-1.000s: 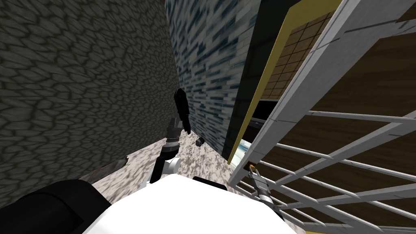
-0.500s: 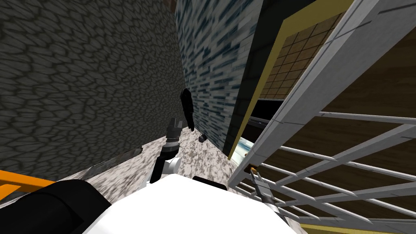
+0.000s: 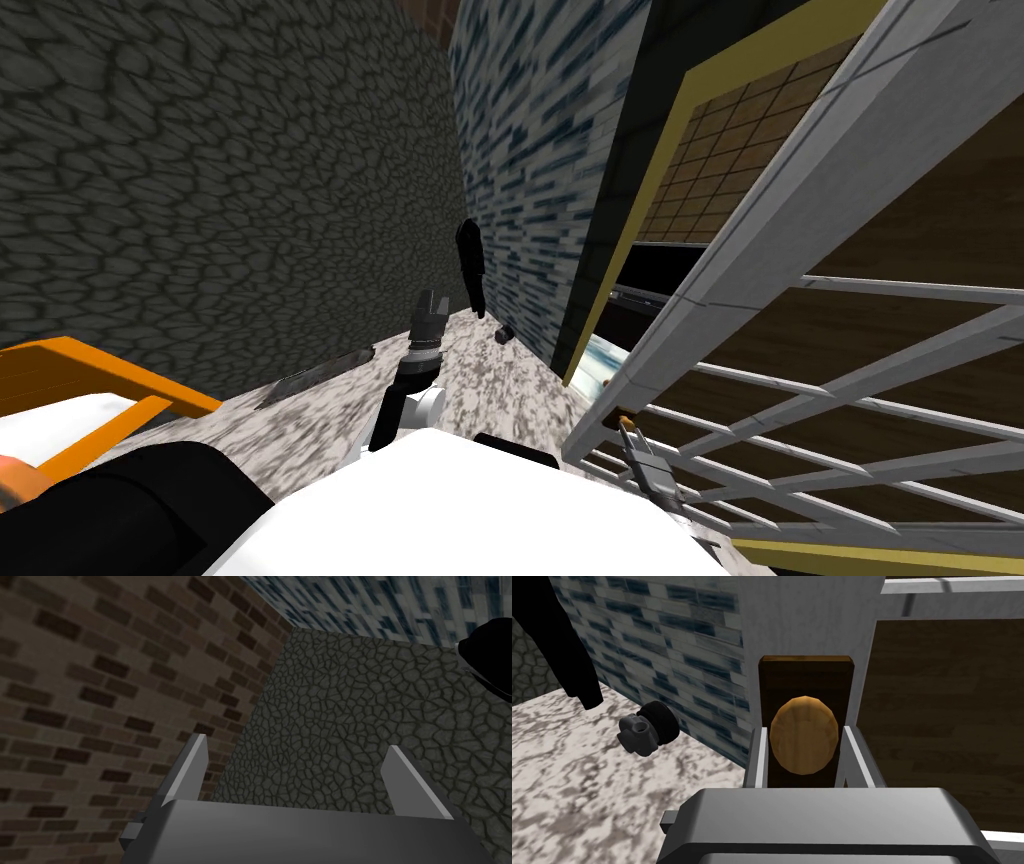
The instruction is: Pull the door open
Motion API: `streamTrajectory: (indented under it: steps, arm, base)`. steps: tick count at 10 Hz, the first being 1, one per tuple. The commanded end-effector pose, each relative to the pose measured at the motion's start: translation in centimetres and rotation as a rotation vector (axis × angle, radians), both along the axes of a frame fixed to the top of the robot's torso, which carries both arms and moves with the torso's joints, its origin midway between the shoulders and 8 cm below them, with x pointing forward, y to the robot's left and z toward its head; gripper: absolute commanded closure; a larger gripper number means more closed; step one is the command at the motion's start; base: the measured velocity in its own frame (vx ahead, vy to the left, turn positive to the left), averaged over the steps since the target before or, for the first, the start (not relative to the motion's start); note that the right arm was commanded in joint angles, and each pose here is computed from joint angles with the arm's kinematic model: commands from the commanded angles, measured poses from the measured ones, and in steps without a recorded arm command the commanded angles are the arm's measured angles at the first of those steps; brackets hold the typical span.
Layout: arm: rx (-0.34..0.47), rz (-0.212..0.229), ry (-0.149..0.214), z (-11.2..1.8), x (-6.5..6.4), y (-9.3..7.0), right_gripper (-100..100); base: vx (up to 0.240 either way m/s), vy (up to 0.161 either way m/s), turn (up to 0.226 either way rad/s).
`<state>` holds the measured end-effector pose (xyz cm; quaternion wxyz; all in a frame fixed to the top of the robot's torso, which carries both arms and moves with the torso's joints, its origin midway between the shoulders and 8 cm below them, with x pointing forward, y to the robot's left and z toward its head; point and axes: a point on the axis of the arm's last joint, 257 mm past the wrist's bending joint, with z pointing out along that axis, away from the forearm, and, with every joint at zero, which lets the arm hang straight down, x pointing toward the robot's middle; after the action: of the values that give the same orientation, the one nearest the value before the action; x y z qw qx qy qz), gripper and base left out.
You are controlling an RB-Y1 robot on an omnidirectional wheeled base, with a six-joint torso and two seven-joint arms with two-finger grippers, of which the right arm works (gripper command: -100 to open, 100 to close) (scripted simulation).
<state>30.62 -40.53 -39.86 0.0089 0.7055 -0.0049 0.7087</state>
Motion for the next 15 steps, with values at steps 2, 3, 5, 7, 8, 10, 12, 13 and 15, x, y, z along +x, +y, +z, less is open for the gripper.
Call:
streamTrajectory:
  steps: [2, 3, 5, 7, 8, 10, 12, 13, 15]
  arm:
    - [0.004, 0.03, 0.004, -0.2, -0.9, 0.2, 100]
    - [0.005, 0.037, 0.004, -0.2, -1.2, 0.3, 100]
    - [0.006, 0.05, 0.005, -0.1, -1.5, 0.3, 100]
    - [0.005, 0.055, 0.008, -0.3, -1.8, 0.2, 100]
    - [0.005, 0.058, 0.008, -0.3, -2.0, 0.2, 100]
    - [0.005, 0.067, 0.007, -0.2, -2.4, 0.1, 100]
    - [0.005, 0.048, 0.005, -0.2, -3.1, -0.4, -100]
    - [0.006, 0.043, 0.005, -0.2, -3.4, -0.6, -100]
    - [0.005, 0.041, 0.006, -0.2, -3.5, -0.6, -100]
  base:
    - [-0.247, -0.045, 0.155]
    - [-0.254, -0.077, 0.18]
    - [-0.221, -0.057, 0.105]
    - [-0.13, -0.031, 0.092]
    - [-0.227, -0.085, 0.206]
    - [-0.223, -0.055, 0.139]
    - [-0.194, 0.049, -0.138]
    - [-0.152, 0.064, -0.098]
    - [-0.127, 0.063, -0.049]
